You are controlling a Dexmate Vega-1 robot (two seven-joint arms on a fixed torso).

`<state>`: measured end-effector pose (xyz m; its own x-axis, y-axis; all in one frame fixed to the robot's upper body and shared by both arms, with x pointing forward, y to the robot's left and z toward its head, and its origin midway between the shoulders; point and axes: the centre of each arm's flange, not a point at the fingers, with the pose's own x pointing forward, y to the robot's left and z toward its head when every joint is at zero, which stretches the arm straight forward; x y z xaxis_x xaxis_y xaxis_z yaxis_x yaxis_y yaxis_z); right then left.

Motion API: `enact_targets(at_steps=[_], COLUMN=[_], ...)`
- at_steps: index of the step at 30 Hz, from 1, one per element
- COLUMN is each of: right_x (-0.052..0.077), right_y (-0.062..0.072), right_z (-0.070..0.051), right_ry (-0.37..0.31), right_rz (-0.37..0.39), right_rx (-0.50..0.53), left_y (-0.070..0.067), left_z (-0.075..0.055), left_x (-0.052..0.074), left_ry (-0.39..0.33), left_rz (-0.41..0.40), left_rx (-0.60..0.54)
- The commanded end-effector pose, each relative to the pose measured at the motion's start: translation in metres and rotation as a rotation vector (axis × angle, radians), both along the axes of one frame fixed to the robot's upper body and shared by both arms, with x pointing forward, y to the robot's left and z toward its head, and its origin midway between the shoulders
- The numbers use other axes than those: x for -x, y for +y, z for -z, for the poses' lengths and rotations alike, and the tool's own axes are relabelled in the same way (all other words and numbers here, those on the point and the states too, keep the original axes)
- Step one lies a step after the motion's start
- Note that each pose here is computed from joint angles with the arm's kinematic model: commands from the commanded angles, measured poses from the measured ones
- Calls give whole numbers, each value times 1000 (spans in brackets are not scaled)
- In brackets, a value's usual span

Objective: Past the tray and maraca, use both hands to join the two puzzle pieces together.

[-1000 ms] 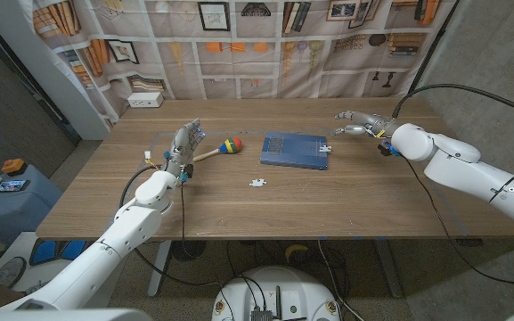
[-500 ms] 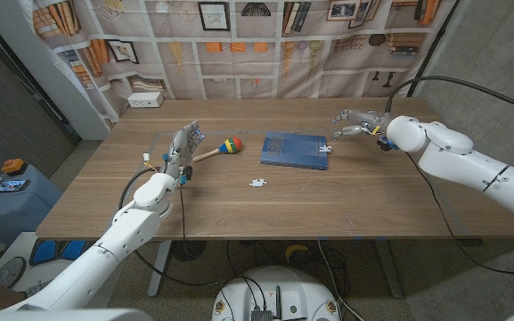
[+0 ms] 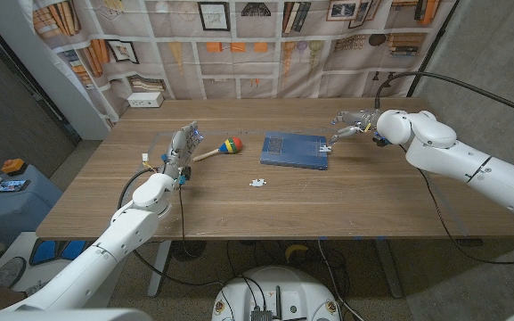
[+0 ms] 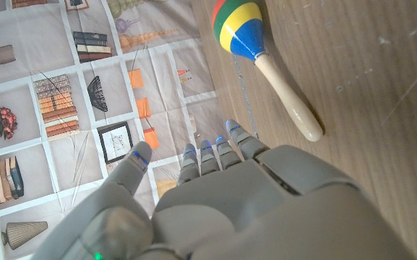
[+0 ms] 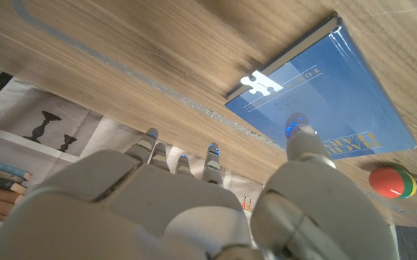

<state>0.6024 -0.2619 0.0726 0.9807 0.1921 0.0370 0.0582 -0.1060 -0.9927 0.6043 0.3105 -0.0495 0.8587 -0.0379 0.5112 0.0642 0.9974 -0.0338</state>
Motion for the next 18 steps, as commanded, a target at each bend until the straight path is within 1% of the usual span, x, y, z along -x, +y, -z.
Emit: enact_targets(at_steps=[1,8,18], right_x=[-6,-9,-16], right_y=[8,13,18], right_z=[-2,1,11], right_ry=[17,20,42], right_rz=[60,75,90], right_rx=[68,87,111], left_y=[2,2,1], left_z=[0,3,6], left_x=[1,2,4], left_ry=[9,17,34], left_rz=[-5,-7,-15], left_rx=[-2,-1,-6])
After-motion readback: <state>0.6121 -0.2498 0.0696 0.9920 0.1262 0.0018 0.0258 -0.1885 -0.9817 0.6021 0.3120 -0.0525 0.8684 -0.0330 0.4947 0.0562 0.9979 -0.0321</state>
